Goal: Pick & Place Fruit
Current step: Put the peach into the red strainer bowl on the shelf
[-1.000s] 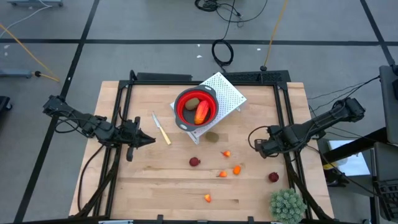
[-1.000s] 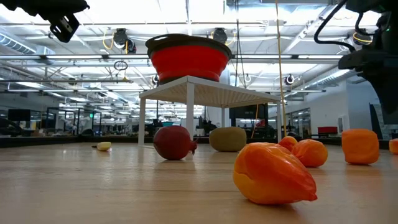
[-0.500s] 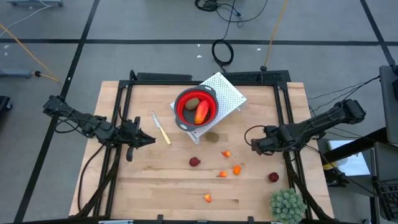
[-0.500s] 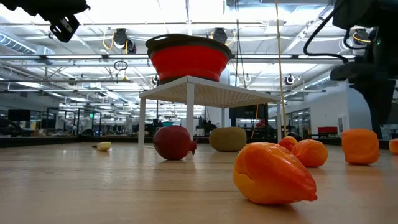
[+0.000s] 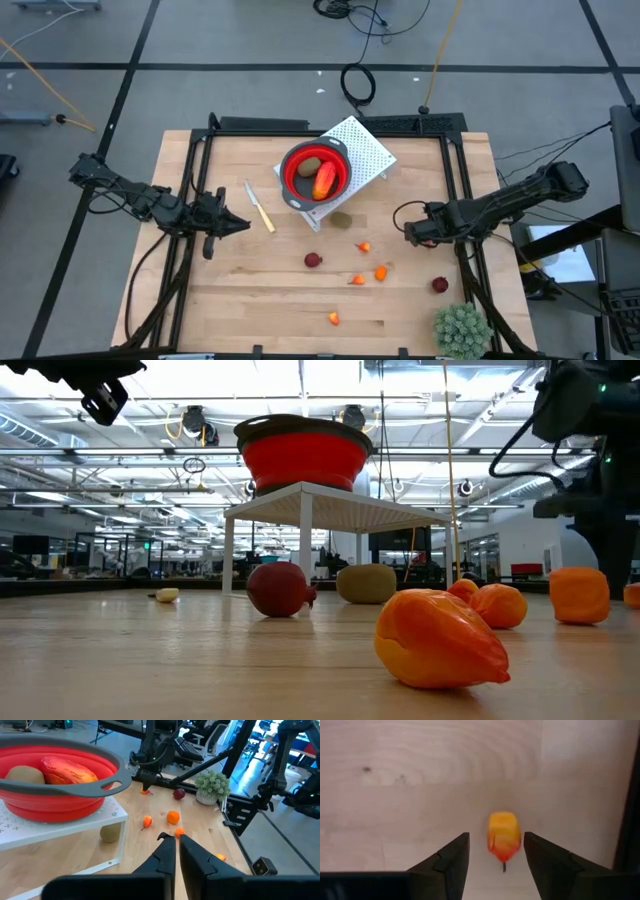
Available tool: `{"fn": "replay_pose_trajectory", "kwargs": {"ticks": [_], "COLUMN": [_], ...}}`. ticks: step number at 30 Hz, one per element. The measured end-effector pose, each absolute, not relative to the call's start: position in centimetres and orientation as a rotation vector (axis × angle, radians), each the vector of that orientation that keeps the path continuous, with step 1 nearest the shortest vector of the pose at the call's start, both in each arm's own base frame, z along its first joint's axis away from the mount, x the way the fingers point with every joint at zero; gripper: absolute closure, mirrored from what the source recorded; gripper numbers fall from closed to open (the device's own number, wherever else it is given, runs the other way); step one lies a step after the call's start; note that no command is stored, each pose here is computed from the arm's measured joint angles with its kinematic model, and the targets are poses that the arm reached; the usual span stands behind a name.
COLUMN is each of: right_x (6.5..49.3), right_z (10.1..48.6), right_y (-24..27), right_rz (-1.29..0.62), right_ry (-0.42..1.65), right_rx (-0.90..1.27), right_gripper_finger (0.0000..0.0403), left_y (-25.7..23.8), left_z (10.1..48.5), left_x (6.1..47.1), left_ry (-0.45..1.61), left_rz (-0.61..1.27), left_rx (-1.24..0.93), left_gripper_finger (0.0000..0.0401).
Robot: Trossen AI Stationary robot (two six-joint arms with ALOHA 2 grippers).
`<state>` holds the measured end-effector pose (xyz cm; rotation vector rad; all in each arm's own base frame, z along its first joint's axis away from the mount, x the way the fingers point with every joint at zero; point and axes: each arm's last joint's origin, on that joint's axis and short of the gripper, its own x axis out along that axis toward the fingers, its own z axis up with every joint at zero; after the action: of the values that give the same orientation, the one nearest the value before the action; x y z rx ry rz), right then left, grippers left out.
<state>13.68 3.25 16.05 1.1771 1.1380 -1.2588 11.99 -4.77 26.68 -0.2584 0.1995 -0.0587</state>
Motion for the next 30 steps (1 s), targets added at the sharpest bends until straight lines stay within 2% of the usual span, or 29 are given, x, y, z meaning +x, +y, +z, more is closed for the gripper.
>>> {"fn": "replay_pose_trajectory", "kwargs": {"ticks": [4,12,20,30], "right_x": [13.6,13.6,13.8,15.9], "right_z": [14.9,14.1,14.1,14.6], "right_y": [3.1,3.2,3.2,3.6], "right_rz": [-1.233,-1.186,-1.163,-0.95], "right_ry": [1.156,1.156,1.148,1.002], "right_rx": [1.236,1.285,1.29,1.386], "right_gripper_finger": [0.0227,0.0245,0.0288,0.0321], "left_y": [-4.8,-4.8,-4.8,-4.8], "left_z": [26.7,26.7,26.8,26.8], "left_x": [12.0,12.0,12.0,12.0], "left_ry": [0.195,0.194,0.192,0.191], "left_rz": [-0.06,-0.06,-0.06,-0.06], "left_rx": [-0.26,-0.262,-0.262,-0.264], "left_gripper_finger": [0.0377,0.0399,0.0379,0.0399]}}
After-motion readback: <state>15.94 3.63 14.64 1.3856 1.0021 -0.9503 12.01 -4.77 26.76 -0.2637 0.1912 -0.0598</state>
